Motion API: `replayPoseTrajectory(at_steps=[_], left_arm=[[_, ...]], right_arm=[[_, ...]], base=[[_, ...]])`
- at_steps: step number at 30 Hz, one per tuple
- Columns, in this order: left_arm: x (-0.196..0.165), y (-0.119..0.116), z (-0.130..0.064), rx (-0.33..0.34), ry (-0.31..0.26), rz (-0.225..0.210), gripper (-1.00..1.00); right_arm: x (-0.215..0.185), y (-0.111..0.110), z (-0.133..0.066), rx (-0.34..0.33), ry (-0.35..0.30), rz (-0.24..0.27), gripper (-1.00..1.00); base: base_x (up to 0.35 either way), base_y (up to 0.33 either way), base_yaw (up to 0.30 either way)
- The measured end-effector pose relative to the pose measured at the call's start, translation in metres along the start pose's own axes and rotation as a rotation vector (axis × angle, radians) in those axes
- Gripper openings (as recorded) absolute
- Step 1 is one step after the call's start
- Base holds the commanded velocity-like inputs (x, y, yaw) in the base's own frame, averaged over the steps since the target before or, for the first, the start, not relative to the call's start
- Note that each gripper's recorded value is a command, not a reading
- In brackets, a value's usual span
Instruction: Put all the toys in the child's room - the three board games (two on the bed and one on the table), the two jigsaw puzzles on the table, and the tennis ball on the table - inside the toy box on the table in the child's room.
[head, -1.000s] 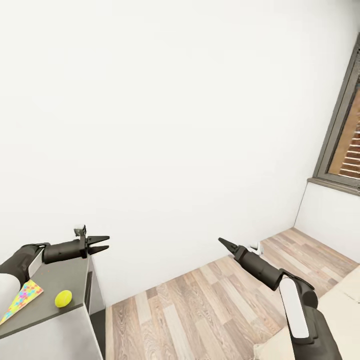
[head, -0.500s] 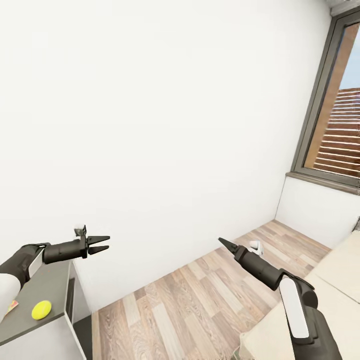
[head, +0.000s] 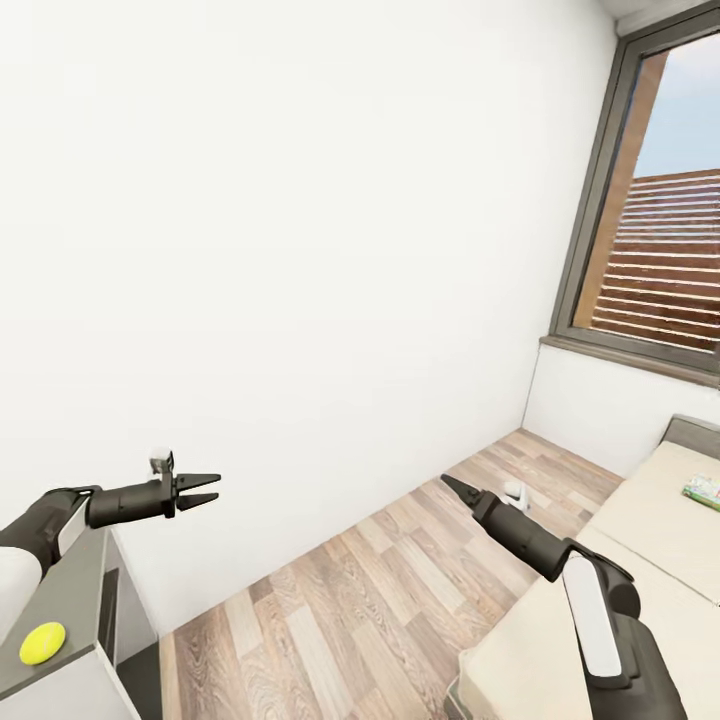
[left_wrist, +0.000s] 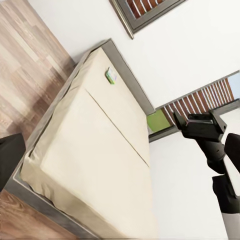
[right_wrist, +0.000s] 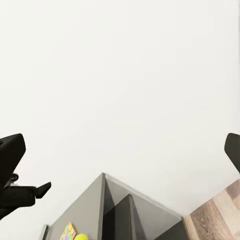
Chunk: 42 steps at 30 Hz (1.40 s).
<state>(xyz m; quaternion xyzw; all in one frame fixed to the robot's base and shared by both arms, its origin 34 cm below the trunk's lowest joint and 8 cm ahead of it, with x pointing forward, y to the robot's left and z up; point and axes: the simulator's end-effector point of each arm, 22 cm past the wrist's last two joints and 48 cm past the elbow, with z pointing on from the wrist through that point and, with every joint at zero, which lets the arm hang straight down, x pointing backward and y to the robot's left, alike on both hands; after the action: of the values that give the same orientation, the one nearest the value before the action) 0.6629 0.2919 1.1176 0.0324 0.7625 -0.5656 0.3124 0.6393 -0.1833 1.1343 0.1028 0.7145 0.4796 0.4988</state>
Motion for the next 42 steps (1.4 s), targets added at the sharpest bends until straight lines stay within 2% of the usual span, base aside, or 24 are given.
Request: replayPoseTrajectory(at_steps=[21, 36, 42], left_arm=[[0.001, 0.001, 0.001, -0.003, 0.005, 0.001, 1.0], [0.001, 0.001, 0.001, -0.003, 0.005, 0.003, 1.0], [0.001, 0.0, 0.0, -0.002, 0.004, 0.005, 1.0]], right_arm=[[-0.002, 0.0, -0.001, 0.0, -0.007, -0.003, 1.0], [-0.013, -0.008, -0.009, 0.016, -0.037, 0.01, 1.0], [-0.013, -0.009, -0.01, 0.017, -0.039, 0.012, 1.0]], base=[[0.0, 0.0, -0.008], [0.0, 0.0, 0.0], [0.0, 0.0, -0.136]])
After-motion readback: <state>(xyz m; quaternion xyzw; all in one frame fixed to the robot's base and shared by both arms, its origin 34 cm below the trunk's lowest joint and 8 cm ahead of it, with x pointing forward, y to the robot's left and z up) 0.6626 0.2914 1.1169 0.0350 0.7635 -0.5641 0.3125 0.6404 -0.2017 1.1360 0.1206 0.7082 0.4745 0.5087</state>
